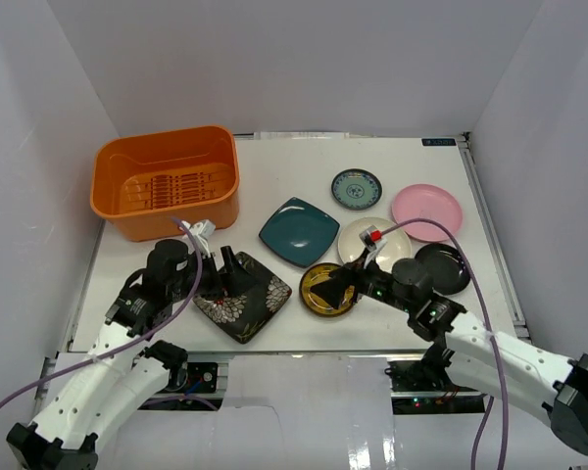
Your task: Place the plates into the plastic bin on the countertop
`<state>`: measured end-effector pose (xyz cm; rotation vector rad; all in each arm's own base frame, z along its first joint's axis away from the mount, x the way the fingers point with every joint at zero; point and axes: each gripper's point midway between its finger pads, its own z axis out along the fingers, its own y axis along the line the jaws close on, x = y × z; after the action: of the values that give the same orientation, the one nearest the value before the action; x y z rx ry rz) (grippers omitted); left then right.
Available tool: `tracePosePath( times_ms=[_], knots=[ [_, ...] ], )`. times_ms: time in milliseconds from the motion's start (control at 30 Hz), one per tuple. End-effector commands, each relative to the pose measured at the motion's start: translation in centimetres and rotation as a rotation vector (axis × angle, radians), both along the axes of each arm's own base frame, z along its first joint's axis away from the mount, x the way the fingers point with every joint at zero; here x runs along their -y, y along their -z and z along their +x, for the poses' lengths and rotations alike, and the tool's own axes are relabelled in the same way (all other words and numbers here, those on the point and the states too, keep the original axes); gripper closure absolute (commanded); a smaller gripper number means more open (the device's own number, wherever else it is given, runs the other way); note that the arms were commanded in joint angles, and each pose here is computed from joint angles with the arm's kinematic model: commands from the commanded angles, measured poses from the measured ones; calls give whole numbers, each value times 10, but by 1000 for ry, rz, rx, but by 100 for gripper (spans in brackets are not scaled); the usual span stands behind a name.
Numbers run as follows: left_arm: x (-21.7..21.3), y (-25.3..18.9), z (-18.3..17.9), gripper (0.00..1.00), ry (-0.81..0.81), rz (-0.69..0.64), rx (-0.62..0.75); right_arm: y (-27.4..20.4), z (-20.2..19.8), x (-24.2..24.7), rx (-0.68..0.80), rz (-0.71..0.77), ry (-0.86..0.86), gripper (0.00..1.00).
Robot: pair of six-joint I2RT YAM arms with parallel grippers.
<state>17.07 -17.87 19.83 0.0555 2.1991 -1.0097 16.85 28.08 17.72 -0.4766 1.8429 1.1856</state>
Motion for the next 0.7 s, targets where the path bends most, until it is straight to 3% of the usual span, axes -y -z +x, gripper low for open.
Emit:
tracePosePath(
  times_ms=[0, 67, 200, 333, 400, 667],
  knots=[
    [-10, 30, -19, 2, -56, 72, -253, 44, -16, 27, -72, -95, 45, 8],
    [-19, 51, -32, 2, -102, 120, -380, 41, -18, 37, -48, -76, 77, 9],
    [-29, 76, -49, 2, -252, 79, -537, 43, -26, 46, -43, -68, 73, 11],
    [-45, 76, -50, 2, -402, 14, -505, 41, -36, 47, -27, -24, 40, 11],
    [-52, 85, -54, 2, -470, 19, -556, 42, -38, 48, -23, -17, 34, 12],
    [-49, 124, -60, 2, -537, -15, -682, 49, -51, 39, -49, -11, -61, 13]
  ],
)
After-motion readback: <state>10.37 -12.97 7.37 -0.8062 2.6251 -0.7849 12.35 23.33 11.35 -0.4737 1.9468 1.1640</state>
